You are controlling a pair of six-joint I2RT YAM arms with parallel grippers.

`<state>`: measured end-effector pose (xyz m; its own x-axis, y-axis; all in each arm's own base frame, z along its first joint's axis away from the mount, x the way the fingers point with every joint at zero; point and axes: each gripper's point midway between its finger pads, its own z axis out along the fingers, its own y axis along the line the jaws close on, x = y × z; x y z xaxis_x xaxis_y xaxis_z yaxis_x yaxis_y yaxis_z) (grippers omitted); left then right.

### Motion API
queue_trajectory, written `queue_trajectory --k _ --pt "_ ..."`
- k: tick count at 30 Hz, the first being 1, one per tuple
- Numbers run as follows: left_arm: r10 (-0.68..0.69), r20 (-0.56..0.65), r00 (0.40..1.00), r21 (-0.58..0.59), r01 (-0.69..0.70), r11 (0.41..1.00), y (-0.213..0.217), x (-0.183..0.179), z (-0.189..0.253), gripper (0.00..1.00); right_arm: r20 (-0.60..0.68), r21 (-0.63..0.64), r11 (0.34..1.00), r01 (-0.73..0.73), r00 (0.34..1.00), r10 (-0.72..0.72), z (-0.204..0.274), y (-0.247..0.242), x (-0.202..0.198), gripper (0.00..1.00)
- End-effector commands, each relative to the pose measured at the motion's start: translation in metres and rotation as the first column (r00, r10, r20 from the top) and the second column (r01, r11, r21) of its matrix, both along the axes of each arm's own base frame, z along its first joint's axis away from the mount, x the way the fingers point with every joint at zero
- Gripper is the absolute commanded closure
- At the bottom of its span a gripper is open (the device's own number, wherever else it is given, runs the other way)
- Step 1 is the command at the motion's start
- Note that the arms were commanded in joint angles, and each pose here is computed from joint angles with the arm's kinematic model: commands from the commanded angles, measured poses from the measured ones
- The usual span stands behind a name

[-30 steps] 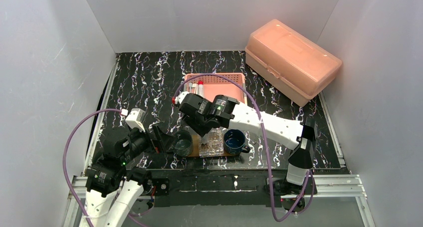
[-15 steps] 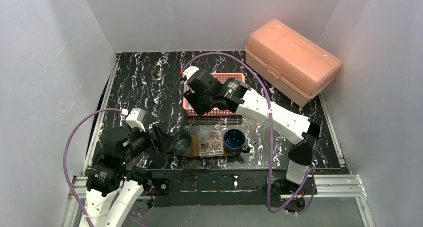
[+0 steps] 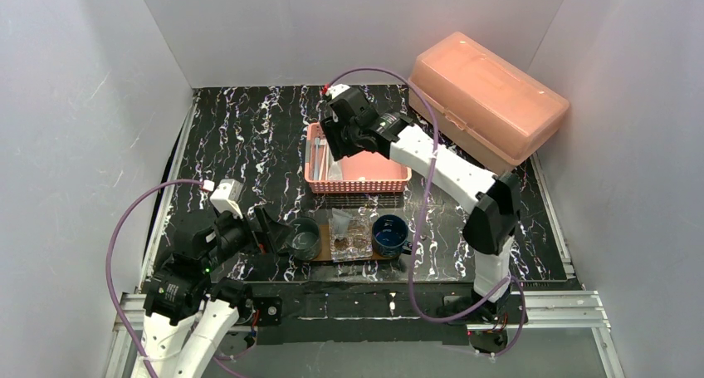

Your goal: Prepare toiletry sets of a toothbrush and toothpaste on the tray

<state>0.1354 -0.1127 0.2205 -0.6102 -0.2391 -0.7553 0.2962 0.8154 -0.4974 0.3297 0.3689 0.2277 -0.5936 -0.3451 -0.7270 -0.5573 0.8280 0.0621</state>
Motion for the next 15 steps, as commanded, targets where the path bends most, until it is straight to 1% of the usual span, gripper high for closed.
queue_trajectory --k 1,9,15 --pt "-0.014 -0.001 1.0 0.007 0.014 1.0 -0.002 0.002 -0.002 0.02 -0.034 0.048 0.999 0.023 0.999 -0.021 -0.028 0.015 0.026 0.38" --pt "-0.016 0.006 1.0 0.005 0.016 1.0 -0.002 0.001 -0.001 0.02 -0.097 0.02 0.998 0.067 0.993 -0.065 -0.087 0.023 0.055 0.35" --pt "-0.022 0.012 1.0 0.002 0.022 1.0 -0.003 0.001 0.0 0.02 -0.151 0.042 0.994 0.103 0.984 -0.096 -0.116 0.025 0.068 0.34"
